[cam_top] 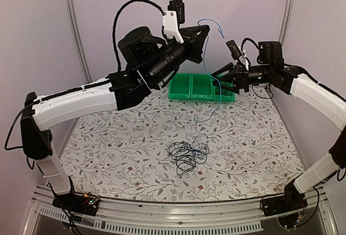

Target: Untangle the cables

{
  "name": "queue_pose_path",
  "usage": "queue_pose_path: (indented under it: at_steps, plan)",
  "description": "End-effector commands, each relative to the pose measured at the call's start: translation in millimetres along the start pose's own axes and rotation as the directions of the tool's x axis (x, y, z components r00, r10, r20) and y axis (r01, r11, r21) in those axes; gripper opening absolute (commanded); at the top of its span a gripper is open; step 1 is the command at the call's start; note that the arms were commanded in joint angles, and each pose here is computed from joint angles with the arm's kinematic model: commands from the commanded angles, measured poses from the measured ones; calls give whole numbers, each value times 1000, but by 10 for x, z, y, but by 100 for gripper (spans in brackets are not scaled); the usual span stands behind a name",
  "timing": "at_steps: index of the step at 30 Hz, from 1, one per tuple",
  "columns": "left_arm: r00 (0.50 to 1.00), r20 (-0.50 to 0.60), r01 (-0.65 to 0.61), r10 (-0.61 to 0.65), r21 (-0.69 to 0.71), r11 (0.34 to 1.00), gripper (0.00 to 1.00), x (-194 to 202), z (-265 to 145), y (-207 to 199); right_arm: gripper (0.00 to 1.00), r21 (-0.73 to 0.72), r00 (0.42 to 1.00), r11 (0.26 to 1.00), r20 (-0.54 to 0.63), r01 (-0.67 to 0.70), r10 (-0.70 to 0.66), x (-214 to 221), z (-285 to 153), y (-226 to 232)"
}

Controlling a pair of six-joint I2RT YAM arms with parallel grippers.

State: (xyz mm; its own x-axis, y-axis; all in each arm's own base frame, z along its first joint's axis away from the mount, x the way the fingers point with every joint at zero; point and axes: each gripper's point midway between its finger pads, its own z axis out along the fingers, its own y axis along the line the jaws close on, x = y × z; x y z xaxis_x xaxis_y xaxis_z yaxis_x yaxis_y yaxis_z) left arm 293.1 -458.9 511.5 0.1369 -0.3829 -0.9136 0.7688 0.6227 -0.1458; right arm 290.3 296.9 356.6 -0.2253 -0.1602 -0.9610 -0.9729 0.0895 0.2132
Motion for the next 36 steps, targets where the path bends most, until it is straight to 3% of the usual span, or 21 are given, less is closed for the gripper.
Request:
queue_pose_path:
  at_steps: [1, 7, 12, 17, 21, 32, 36]
  plan:
    - [999, 39, 15, -15, -1, 1000, 0, -140, -36, 41, 62, -124, 999, 992, 44, 22, -17, -185, -17, 252]
    - [999, 42, 10, -10, 7, 1000, 0, -157, -35, 23, 62, -155, 1000, 988, 7, -14, 15, -118, -40, 309]
    - [999, 45, 6, -7, 7, 1000, 0, -179, -43, 36, 58, 57, 998, 998, -55, 35, -32, -22, -84, -4]
    - [999, 45, 7, -8, 7, 1000, 0, -151, -34, 35, 63, -93, 997, 993, -21, 69, -71, -91, -209, 320]
    - [999, 48, 6, -6, 9, 1000, 0, -155, -23, 28, 68, -201, 1000, 980, -22, 2, -7, -49, -195, 492]
    - [998, 62, 14, -14, 0, 1000, 0, -189, -10, 36, 70, -202, 998, 978, -49, -44, 35, -9, -53, 444]
    - [998, 65, 16, -16, -1, 1000, 0, -204, -10, 38, 61, -171, 996, 983, -56, -73, 64, 8, 50, 373]
